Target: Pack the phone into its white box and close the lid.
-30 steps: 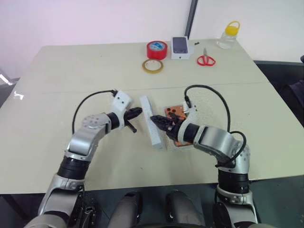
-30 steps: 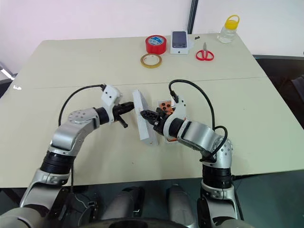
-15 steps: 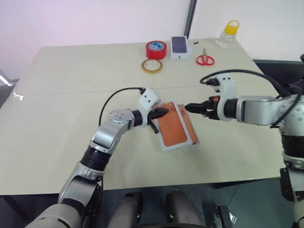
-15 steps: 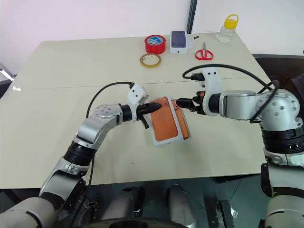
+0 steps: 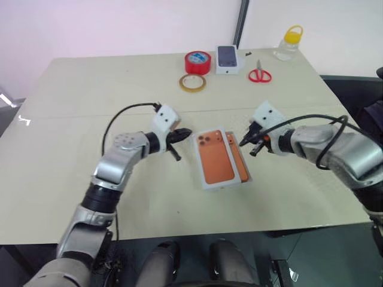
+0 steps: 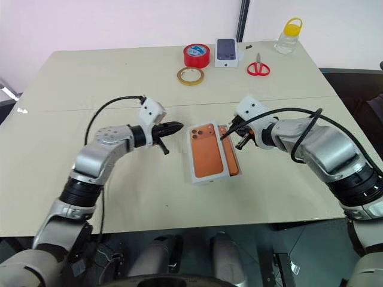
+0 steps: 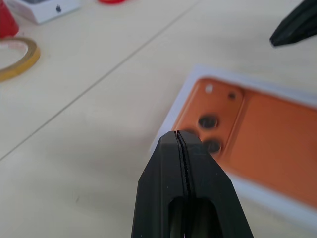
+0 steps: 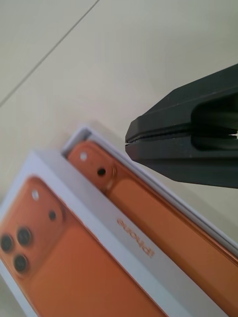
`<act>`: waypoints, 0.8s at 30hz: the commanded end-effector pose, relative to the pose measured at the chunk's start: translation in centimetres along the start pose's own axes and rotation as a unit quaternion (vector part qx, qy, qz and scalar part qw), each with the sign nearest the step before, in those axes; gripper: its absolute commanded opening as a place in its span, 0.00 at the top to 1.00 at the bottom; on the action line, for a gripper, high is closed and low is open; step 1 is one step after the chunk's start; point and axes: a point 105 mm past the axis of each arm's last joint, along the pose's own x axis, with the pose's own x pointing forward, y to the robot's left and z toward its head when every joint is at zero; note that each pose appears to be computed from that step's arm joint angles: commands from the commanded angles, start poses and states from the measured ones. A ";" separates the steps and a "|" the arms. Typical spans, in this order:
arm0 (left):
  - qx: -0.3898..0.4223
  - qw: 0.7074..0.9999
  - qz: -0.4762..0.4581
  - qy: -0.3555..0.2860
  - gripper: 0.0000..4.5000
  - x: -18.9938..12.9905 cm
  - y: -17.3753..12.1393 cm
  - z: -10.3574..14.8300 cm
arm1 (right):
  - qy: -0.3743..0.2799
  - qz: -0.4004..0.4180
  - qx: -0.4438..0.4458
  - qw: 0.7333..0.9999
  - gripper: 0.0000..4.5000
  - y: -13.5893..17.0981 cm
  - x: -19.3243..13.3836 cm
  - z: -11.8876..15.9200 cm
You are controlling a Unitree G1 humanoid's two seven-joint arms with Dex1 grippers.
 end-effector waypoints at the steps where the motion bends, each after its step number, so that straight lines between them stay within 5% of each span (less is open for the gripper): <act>1: 0.022 0.998 -0.051 0.023 1.00 -0.9 -1.2 -0.4 | -0.018 0.005 -0.046 0.999 0.99 0.5 -0.1 1.1; 9: 0.064 0.986 -0.126 0.084 1.00 0.6 -4.0 -2.3 | 0.004 0.038 -0.061 0.997 0.99 1.7 0.7 0.4; 24: 0.095 0.979 -0.176 0.036 1.00 3.7 -7.0 -0.1 | 0.019 0.039 -0.069 0.997 0.99 1.5 0.0 -0.1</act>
